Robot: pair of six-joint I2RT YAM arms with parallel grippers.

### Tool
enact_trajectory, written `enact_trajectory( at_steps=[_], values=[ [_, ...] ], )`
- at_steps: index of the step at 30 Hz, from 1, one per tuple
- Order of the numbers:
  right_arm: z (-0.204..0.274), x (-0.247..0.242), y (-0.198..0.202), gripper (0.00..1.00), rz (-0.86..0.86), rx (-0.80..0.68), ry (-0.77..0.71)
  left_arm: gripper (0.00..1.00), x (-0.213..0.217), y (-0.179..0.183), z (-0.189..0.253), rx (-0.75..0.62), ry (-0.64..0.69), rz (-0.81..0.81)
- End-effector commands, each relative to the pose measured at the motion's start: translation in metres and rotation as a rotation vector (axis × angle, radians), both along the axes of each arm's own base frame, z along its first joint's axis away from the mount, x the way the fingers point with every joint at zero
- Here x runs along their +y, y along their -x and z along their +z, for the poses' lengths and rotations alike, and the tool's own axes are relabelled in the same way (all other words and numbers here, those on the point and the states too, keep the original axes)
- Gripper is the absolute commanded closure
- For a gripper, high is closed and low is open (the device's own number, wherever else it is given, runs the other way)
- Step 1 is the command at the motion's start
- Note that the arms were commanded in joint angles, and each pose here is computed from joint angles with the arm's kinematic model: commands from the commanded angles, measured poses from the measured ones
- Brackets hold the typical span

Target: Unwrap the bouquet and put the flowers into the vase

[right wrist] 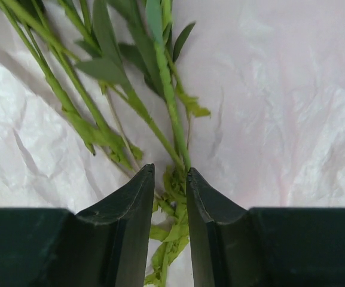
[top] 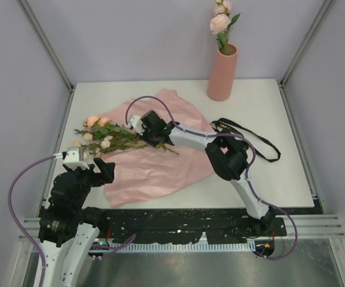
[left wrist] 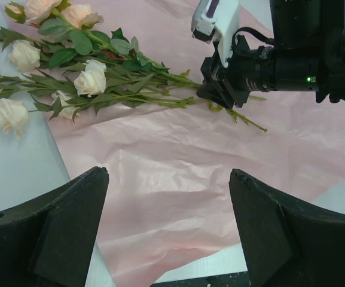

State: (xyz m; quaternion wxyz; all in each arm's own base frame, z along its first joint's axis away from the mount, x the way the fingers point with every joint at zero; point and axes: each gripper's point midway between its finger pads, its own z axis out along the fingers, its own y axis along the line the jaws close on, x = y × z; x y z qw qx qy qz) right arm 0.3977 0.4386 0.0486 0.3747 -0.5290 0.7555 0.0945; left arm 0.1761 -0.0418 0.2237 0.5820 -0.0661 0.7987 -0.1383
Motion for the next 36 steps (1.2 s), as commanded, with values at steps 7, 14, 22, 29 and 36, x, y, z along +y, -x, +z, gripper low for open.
enact_trajectory(
  at_steps=[7,14,22,29,36],
  values=[
    [0.059,-0.024,-0.001,0.67,0.165,-0.077,-0.168,0.13,0.003,-0.002,0.007,-0.020,-0.003,0.014],
    [0.063,-0.032,0.005,0.70,0.257,-0.005,-0.196,0.14,0.003,-0.002,0.006,-0.017,-0.002,0.016],
    [0.039,-0.046,-0.006,0.71,0.267,-0.001,-0.128,0.13,0.004,-0.002,0.006,-0.017,-0.002,0.021],
    [0.023,-0.048,-0.011,0.68,0.234,0.027,-0.093,0.13,0.003,-0.002,0.006,-0.014,-0.002,0.018],
    [0.017,-0.054,-0.022,0.68,0.177,0.027,-0.030,0.13,0.003,-0.003,0.006,-0.014,-0.004,0.018]
  ],
)
